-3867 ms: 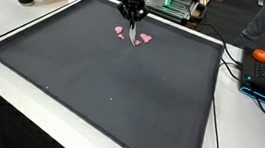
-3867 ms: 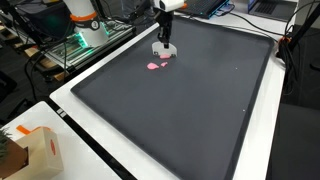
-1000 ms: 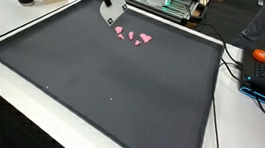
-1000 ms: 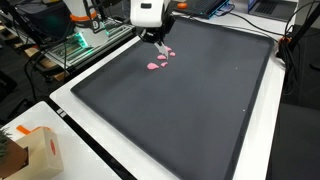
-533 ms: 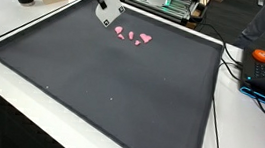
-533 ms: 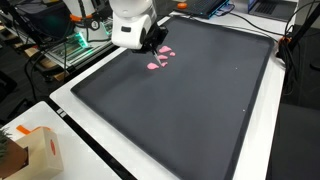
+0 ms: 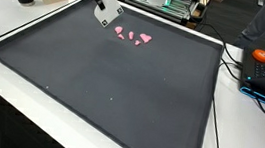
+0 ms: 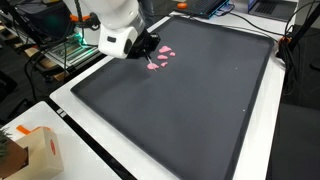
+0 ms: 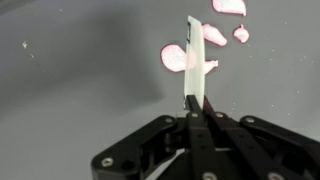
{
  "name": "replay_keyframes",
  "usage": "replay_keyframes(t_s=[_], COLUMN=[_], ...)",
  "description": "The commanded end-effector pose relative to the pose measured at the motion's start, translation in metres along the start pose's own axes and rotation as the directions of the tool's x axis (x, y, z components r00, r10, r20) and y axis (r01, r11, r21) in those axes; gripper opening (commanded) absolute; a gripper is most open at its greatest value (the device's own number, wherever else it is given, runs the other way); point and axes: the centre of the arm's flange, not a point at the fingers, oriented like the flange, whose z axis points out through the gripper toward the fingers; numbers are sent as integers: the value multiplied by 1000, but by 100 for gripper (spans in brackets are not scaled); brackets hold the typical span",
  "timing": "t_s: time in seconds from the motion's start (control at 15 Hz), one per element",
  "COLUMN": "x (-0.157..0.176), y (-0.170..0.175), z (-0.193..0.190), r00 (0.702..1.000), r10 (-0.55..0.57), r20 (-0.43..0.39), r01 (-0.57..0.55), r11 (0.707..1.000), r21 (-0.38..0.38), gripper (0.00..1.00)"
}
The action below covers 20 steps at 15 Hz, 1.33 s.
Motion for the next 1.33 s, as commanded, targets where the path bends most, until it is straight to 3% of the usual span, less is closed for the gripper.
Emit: replay_keyframes(t_s=[0.0,0.8,1.27], x=[-7,-5,-12], y=[10,-23,-67], z=[5,15,29], r00=[999,999,995], r10=[43,-37,-96], r20=[-30,-30,8], r01=[-42,36,96], r11=[999,998,979], r21=[28,-45,-178], gripper=[1,1,1])
